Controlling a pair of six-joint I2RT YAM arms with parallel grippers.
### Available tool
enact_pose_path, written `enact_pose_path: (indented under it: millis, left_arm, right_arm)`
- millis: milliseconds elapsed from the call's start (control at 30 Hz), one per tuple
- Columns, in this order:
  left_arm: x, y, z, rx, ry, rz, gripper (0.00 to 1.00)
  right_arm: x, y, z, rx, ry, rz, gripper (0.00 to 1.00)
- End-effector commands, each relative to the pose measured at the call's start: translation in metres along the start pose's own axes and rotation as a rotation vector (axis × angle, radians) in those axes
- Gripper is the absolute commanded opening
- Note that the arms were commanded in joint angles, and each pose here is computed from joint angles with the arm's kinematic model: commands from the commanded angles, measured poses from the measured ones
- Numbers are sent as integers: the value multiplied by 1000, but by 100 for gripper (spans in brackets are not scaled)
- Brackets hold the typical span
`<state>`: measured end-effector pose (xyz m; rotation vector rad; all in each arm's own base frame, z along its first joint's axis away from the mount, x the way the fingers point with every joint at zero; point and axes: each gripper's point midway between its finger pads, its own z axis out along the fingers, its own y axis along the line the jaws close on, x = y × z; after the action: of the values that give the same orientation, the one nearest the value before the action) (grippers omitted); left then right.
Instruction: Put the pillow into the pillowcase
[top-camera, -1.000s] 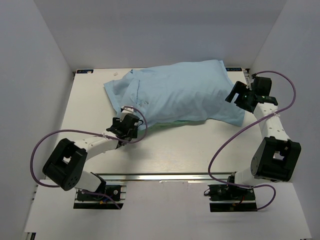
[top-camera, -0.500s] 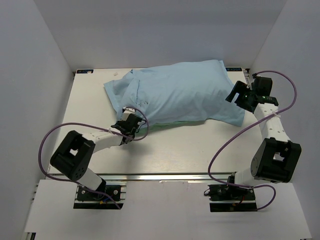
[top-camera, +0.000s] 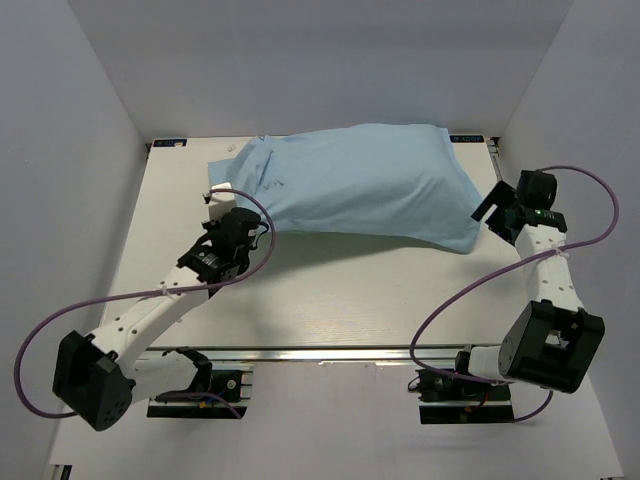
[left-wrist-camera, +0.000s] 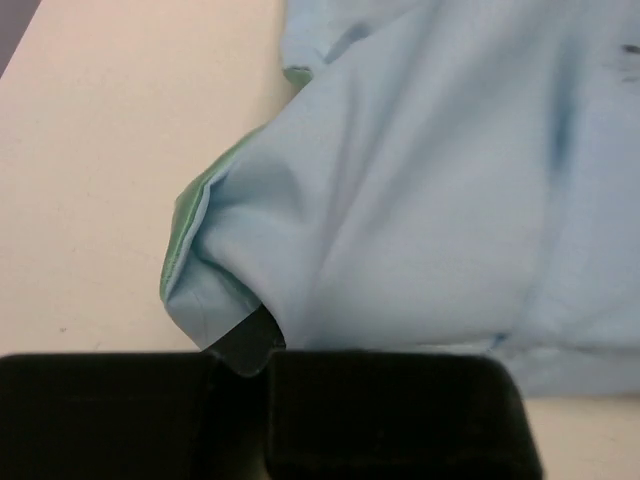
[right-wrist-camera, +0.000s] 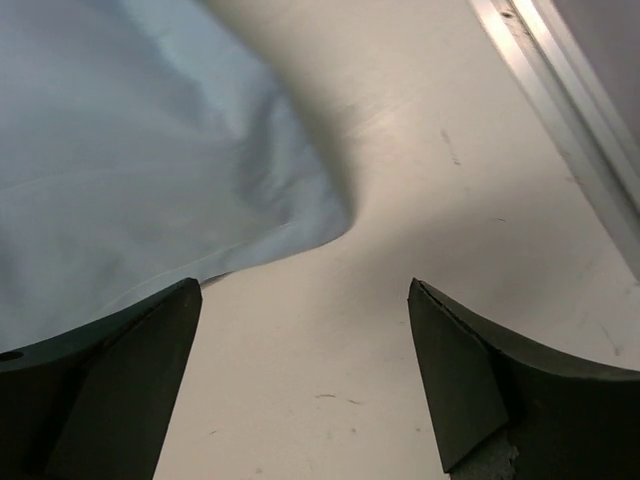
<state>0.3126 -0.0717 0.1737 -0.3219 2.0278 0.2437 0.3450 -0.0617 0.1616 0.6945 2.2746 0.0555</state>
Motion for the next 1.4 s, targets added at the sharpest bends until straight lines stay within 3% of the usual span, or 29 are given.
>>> enact_pose_path:
  millis: [0,100,233,333,500,767,1100,1200,1233,1300,1333,1367]
  left_arm:
    - [-18,6,-12,19,-37,-52,0]
    - [-25,2,-18,59,-46,-75,0]
    - [-29,3,-21,56,-48,-90,0]
    - [-30,6,-20,43,-56,-100,0]
    - [-27,14,-22,11,-58,-112,0]
    - [-31,20,-23,-13,-79,-137,0]
    - [-42,25,-23,-54,-116,-144,0]
    - [-48,27,-24,-64,-129,-152,0]
    - [-53,27,-26,-67,-138,-160,0]
    - [-60,28,-28,-67,-155,-170,0]
    - [-66,28,-30,-67,-167,-175,0]
    - [-77,31,-34,-74,-195,-172,0]
  right_arm:
    - [14,-29,3,118,42,7,89]
    - [36,-35,16,117,112,-51,89]
    - [63,-25,37,-14,200,-177,89]
    - [72,-4,42,-184,210,-273,89]
    - [71,-7,55,-199,202,-375,89]
    - [81,-5,89,-242,258,-419,89]
    - [86,26,101,-425,283,-442,82]
    - [85,34,103,-467,269,-445,67]
    - [84,37,102,-481,262,-445,38]
    - [72,46,94,-507,209,-440,6]
    - [64,50,89,-508,183,-429,0]
    - [44,56,74,-506,110,-430,0]
